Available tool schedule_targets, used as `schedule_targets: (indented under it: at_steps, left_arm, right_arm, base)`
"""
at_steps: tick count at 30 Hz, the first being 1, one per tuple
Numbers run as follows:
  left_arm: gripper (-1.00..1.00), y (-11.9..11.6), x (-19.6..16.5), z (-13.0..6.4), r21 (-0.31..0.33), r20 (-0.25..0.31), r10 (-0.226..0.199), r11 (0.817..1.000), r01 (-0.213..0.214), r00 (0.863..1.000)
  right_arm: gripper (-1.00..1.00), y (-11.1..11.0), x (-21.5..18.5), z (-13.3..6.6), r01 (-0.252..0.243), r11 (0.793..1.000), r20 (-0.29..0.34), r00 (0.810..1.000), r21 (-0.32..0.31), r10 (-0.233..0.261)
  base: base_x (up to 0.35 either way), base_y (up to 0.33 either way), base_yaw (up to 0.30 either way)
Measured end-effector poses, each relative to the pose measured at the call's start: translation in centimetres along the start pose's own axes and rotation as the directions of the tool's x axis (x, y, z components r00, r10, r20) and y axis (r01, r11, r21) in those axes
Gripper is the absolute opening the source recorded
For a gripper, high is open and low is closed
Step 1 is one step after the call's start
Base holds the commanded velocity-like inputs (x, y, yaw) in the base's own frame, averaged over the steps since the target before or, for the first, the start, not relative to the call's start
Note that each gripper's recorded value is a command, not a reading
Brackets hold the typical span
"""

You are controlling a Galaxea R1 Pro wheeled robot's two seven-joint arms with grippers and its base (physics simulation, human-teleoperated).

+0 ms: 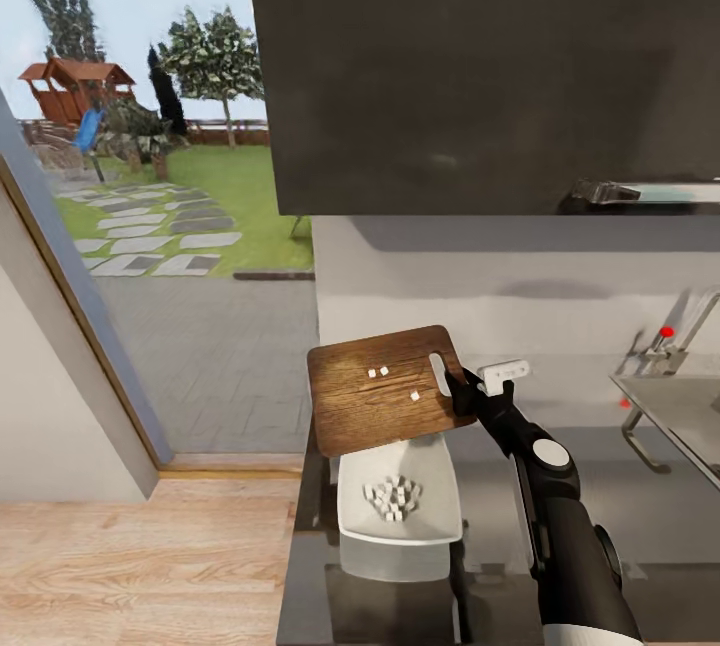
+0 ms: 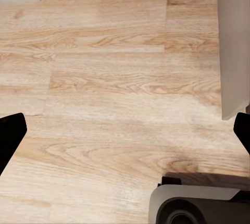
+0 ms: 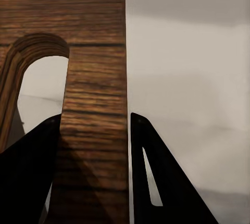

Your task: In the kitchen, take the Vidalia onion out of the sink, dice it on the chopping board with the paring knife, put the diced onion into the bowl on the countertop, then place both the paring knife and the chopping board into the sink.

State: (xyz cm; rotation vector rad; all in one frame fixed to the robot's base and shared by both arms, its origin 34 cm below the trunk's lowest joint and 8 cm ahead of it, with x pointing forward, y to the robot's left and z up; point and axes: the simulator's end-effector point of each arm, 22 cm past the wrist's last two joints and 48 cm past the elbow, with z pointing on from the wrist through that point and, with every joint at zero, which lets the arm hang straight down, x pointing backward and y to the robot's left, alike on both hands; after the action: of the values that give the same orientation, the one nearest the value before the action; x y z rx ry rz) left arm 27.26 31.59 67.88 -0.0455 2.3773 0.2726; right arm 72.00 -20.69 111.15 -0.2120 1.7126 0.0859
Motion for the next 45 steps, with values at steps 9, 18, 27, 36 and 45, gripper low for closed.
schedule_targets:
  at_steps: [9, 18, 27, 36, 45]
  left_arm:
    - [1.00, -0.03, 0.00, 0.02, 0.001, 0.000, 0.001, 1.000, -0.001, 1.000]
    - [1.00, 0.00, 0.01, 0.00, 0.000, 0.000, 0.001, 1.000, -0.001, 1.000]
    - [1.00, 0.00, 0.00, -0.01, 0.000, 0.000, 0.000, 1.000, 0.000, 1.000]
    - [1.00, 0.02, 0.01, 0.00, -0.001, 0.000, 0.000, 1.000, 0.000, 1.000]
    - [1.00, 0.01, 0.00, 0.00, 0.000, 0.000, 0.000, 1.000, 0.000, 1.000]
  right_arm:
    - [-1.00, -0.03, 0.05, 0.05, 0.001, 1.000, -0.001, 1.000, 0.001, -0.001]
    - [-1.00, 0.06, 0.23, 0.06, -0.002, 1.000, -0.004, 1.000, -0.001, 0.002]
    - [-1.00, 0.04, -0.55, 0.02, 0.013, 1.000, 0.030, 0.999, 0.000, -0.013]
    - [-1.00, 0.12, -0.41, 0.11, 0.015, 1.000, 0.032, 0.999, -0.002, -0.015]
    - [-1.00, 0.13, -0.38, 0.11, 0.015, 1.000, 0.032, 0.999, -0.002, -0.015]
  base:
    - [-0.041, 0.000, 0.000]
    - [-0.145, 0.000, 0.000]
    - [0.064, 0.000, 0.000]
    - [0.029, 0.000, 0.000]
    - [0.100, 0.000, 0.000]
